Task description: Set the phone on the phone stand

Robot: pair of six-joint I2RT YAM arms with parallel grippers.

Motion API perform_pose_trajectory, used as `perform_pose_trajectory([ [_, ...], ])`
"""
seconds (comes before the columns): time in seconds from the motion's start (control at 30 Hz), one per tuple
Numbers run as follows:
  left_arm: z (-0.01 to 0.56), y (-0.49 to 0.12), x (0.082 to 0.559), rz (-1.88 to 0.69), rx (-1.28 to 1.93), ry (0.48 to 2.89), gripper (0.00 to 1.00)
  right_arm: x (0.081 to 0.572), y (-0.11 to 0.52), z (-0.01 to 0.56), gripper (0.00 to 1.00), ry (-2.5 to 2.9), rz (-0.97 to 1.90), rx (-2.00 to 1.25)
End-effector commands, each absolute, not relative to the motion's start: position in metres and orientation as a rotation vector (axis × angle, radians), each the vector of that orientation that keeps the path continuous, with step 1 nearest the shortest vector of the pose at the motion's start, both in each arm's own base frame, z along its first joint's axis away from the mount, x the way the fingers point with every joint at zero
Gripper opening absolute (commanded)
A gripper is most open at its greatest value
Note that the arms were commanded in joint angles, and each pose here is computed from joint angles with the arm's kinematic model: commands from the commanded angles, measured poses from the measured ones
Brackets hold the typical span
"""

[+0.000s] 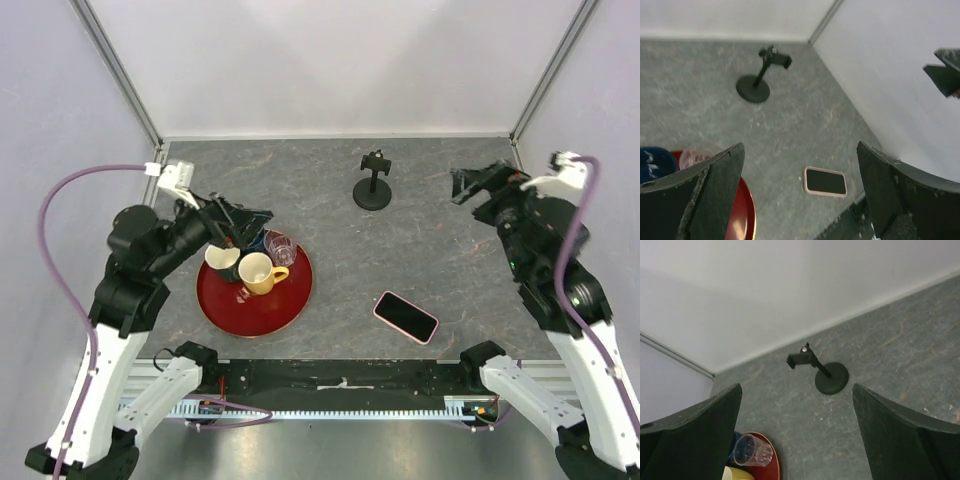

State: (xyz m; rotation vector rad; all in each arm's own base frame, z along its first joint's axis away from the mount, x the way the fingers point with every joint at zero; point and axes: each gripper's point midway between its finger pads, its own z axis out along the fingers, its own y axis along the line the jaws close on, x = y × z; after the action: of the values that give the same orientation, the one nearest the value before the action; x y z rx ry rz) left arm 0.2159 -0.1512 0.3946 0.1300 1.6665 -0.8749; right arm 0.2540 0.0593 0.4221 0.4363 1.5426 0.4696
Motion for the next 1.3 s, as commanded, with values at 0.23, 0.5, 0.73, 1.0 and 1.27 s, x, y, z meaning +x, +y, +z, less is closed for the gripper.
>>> perform_pose_trajectory([
  [0.23, 0.322, -0.193, 0.218, -1.11, 0.18, 2.039, 0.99, 0.31, 0.095, 0.335, 0.98, 1.876, 0.365, 0.368],
  [0.5, 0.293, -0.218, 0.213, -1.292, 0.22, 2.15, 0.94, 0.373, 0.137, 0.267, 0.97, 2.025, 0.274, -0.024],
  [0.73, 0.292, -0.219, 0.185, -1.328, 0.247, 2.134, 0.93, 0.444, 0.156, 0.239, 0.88, 2.097, 0.162, -0.086],
  [1.0, 0.289, -0.212, 0.169, -1.317, 0.246, 2.14, 0.92, 0.5, 0.174, 0.205, 0.66, 2.142, 0.127, -0.055],
  [1.27, 0.291, -0.211, 0.167, -1.321, 0.245, 2.137, 0.92, 0.523, 0.173, 0.2, 0.49, 2.136, 0.074, -0.001],
])
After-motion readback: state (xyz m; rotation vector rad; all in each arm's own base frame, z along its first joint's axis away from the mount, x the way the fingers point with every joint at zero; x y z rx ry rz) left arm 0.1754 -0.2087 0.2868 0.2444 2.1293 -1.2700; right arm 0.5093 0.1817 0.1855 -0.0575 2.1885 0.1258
